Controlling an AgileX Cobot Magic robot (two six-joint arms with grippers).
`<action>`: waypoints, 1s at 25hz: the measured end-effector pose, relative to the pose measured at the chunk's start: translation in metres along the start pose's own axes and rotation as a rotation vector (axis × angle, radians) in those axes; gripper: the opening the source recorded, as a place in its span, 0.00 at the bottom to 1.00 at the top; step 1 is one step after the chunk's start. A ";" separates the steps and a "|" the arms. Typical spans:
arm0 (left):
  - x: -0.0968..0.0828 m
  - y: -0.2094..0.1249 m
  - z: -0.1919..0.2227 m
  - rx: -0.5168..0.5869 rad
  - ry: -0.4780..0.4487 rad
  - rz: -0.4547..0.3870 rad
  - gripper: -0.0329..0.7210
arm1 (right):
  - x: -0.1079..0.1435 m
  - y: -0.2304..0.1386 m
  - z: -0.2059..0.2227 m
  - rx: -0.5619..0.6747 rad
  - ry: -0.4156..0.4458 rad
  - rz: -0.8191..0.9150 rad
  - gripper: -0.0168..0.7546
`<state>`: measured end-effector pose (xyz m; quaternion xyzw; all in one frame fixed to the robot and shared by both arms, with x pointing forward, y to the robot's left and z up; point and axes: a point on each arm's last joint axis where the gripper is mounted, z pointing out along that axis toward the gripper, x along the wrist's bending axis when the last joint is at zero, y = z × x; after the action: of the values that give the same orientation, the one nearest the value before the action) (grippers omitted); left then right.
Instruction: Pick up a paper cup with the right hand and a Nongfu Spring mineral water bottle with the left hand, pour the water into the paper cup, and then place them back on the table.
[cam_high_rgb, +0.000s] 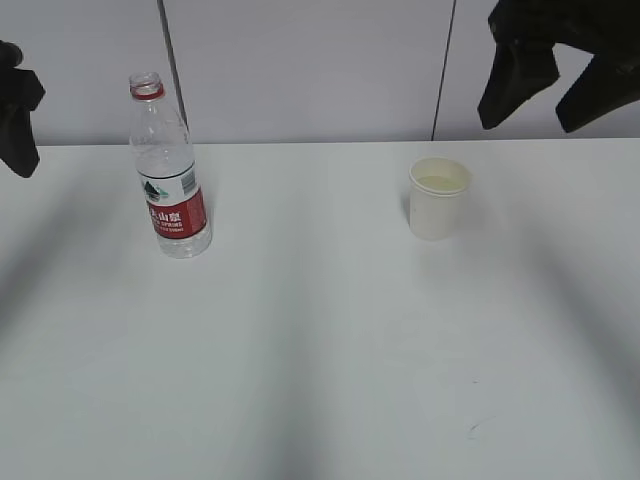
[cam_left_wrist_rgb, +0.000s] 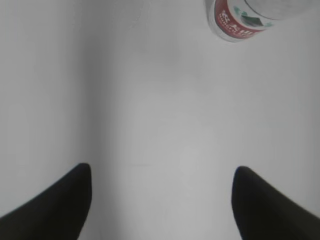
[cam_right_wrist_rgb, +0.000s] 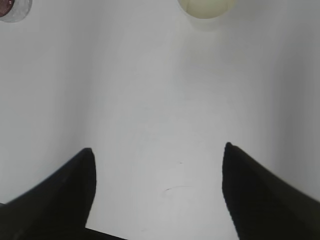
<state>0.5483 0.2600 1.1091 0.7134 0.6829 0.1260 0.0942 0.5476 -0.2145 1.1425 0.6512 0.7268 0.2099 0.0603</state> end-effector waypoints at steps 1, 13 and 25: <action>0.000 0.000 0.000 0.000 0.000 -0.002 0.74 | 0.000 0.000 0.000 0.000 0.000 -0.002 0.78; 0.006 -0.049 -0.022 -0.016 -0.016 -0.010 0.74 | -0.002 -0.037 -0.023 -0.014 0.001 -0.020 0.78; 0.017 -0.132 -0.057 -0.126 -0.027 0.001 0.72 | -0.012 -0.141 -0.049 -0.029 0.025 -0.018 0.78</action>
<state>0.4059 0.2814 1.1237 0.7081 0.6719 0.1593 0.1480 0.4014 -0.2462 1.1302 0.6411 0.7302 0.2279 0.0624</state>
